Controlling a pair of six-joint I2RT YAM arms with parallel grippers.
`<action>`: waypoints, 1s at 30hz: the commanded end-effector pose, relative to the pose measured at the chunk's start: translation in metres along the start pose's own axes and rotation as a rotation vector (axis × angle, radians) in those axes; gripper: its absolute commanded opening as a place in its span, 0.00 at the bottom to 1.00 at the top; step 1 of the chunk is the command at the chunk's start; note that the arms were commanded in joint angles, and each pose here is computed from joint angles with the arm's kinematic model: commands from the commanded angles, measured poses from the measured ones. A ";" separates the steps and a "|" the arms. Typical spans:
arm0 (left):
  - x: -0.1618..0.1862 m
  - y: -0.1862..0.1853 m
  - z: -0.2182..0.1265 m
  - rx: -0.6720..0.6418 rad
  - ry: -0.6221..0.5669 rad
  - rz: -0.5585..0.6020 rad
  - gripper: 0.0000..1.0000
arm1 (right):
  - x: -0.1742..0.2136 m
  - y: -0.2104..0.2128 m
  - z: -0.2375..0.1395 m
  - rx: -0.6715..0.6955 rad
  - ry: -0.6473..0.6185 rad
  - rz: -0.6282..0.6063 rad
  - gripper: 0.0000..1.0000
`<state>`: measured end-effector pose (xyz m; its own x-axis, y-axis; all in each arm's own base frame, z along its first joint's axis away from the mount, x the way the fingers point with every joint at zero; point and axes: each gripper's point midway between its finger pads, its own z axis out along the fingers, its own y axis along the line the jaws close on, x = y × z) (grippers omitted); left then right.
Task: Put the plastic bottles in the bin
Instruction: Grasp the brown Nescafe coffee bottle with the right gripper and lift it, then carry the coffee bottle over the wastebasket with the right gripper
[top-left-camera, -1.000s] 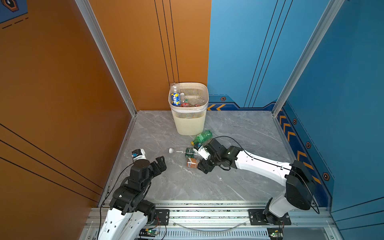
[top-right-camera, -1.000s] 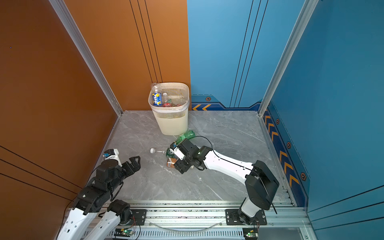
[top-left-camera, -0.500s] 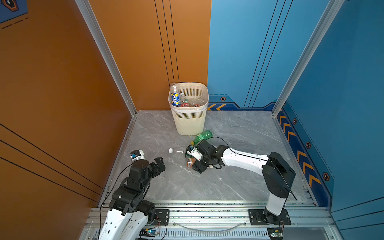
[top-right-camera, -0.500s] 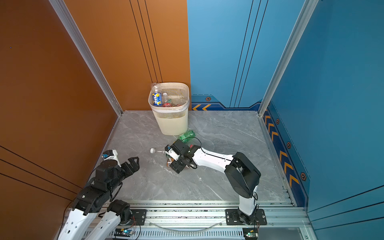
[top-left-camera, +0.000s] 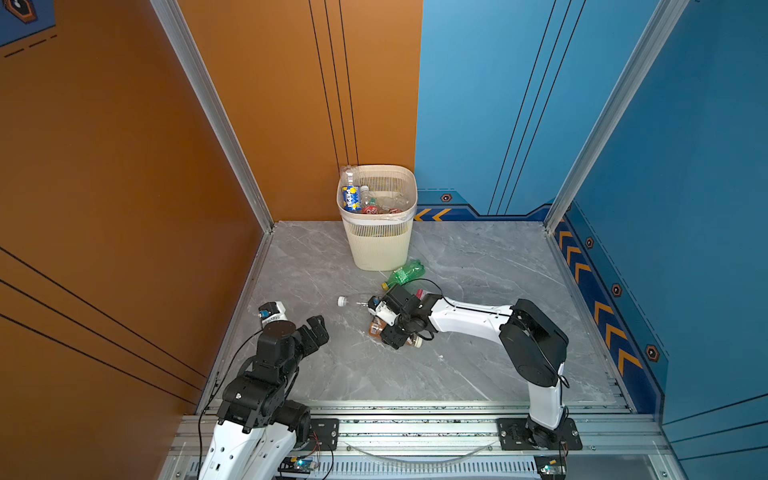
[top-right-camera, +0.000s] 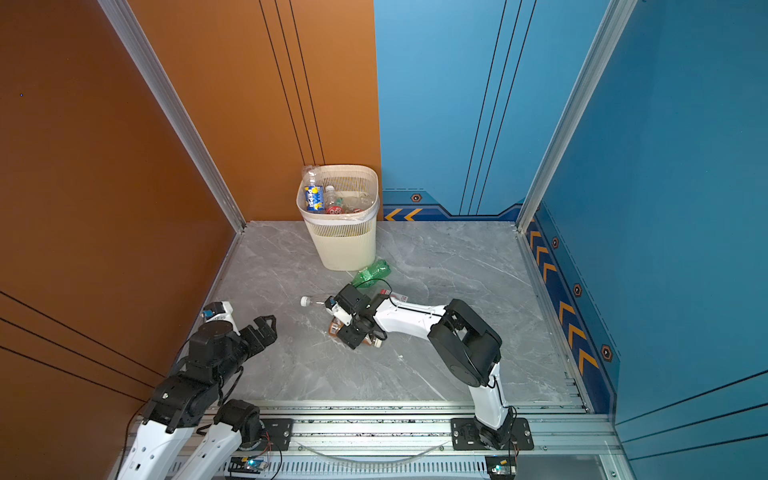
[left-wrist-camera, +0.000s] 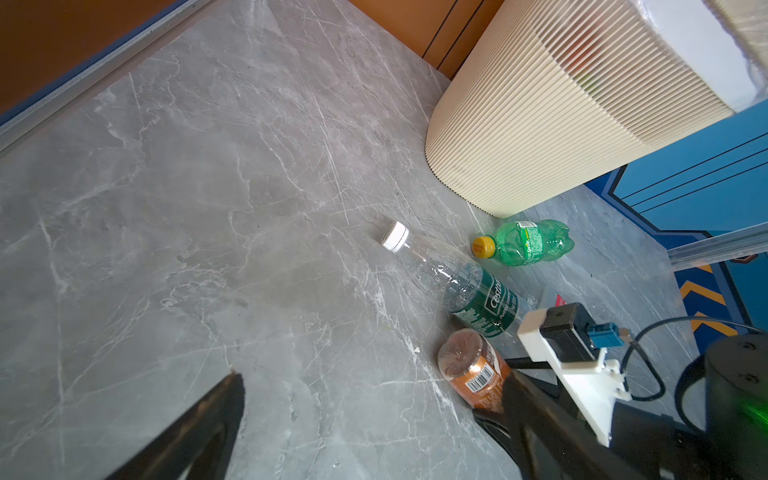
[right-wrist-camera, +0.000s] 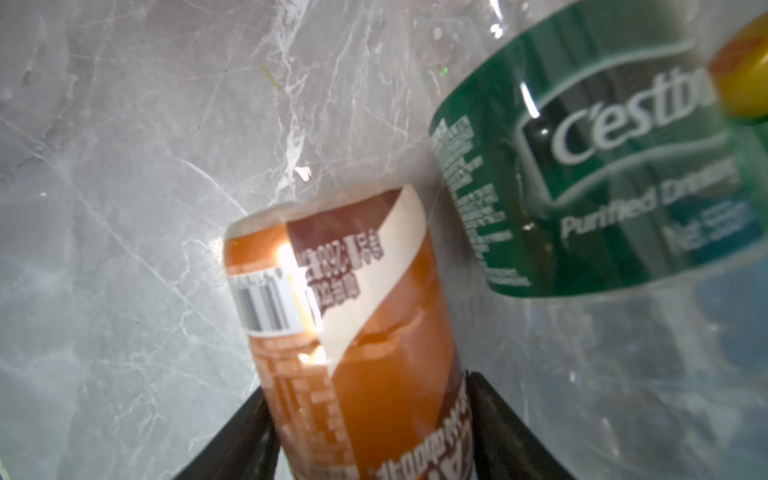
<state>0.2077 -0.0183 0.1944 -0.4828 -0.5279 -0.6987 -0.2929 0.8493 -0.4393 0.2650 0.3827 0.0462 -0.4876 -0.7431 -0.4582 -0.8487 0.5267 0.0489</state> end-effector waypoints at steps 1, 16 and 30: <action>0.005 0.004 -0.001 -0.004 0.019 0.000 0.98 | -0.016 -0.002 -0.005 0.023 -0.040 0.000 0.63; 0.002 0.016 -0.010 -0.035 -0.024 -0.022 0.98 | -0.094 0.006 -0.129 0.024 -0.363 0.071 0.55; 0.003 0.021 -0.012 -0.040 -0.029 -0.034 0.98 | -0.211 -0.070 -0.336 0.343 -0.962 0.262 0.54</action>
<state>0.1929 -0.0062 0.1962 -0.4457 -0.5519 -0.7048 -0.3201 0.8335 -0.4503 0.3345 0.3809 0.3909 -0.2420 -0.1550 -0.9578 -0.6673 0.7432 0.0483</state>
